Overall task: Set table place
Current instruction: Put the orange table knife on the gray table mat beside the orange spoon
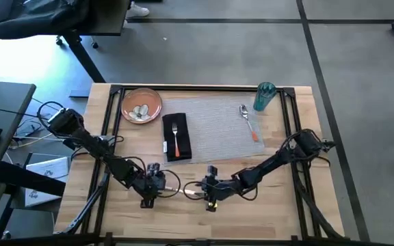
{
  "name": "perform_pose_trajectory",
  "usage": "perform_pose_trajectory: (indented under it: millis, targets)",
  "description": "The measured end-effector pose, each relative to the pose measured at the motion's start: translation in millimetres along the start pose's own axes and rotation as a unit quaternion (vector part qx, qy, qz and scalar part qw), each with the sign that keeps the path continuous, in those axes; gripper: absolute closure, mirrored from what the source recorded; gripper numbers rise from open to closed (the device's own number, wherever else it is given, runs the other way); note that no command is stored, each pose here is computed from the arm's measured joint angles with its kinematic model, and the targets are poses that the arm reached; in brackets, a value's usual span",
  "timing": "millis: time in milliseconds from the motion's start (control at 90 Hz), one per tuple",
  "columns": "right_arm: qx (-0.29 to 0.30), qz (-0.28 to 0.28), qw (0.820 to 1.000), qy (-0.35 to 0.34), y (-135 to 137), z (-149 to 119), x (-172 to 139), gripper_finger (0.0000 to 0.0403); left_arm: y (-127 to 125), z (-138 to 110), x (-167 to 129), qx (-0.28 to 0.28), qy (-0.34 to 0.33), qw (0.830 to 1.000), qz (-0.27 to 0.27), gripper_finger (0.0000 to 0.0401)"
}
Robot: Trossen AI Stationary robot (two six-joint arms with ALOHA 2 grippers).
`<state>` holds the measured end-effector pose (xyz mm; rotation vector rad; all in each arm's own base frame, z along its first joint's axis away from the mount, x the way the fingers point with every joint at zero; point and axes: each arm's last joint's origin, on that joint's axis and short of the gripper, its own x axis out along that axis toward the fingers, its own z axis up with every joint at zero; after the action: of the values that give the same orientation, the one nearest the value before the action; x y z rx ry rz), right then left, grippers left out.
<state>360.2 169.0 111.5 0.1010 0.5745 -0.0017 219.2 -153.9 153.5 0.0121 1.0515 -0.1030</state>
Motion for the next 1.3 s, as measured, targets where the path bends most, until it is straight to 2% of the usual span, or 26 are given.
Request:
perform_pose_trajectory:
  millis: [144,311,533,667,833,1033,1189,1300]
  targets:
    - [0.009,0.005,1.0,0.022,-0.5,-11.3,6.7,0.0275,0.3,0.9,1.6,0.028,-0.014,0.999,0.022,0.0253]
    - [-0.002,0.012,0.999,0.03,5.8,-17.0,5.5,0.0293,1.3,1.2,1.6,0.031,-0.021,0.999,0.038,0.0258]
    - [-0.001,0.019,0.999,0.04,14.5,-21.6,1.0,0.0338,2.6,2.3,1.9,0.046,-0.024,0.998,0.043,0.0258]
    - [-0.019,-0.007,0.998,0.06,14.0,-27.7,-0.8,0.0366,4.8,5.2,2.4,0.041,-0.034,0.997,0.049,0.0258]
    - [-0.018,-0.008,0.998,0.065,12.6,-27.8,-0.6,0.039,5.6,8.0,3.0,0.034,-0.044,0.997,0.047,0.0259]
    - [-0.023,-0.001,0.999,0.049,13.9,-23.4,-1.5,0.0402,5.2,8.5,2.9,0.03,-0.046,0.997,0.044,0.0259]
    - [-0.001,0.008,1.0,0.015,15.3,-9.8,-5.5,0.0403,4.9,8.4,2.9,0.03,-0.045,0.998,0.041,0.0259]
    - [0.005,0.001,1.0,0.025,13.3,-16.8,-0.8,0.0403,4.9,8.5,2.9,0.029,-0.046,0.998,0.041,0.0259]
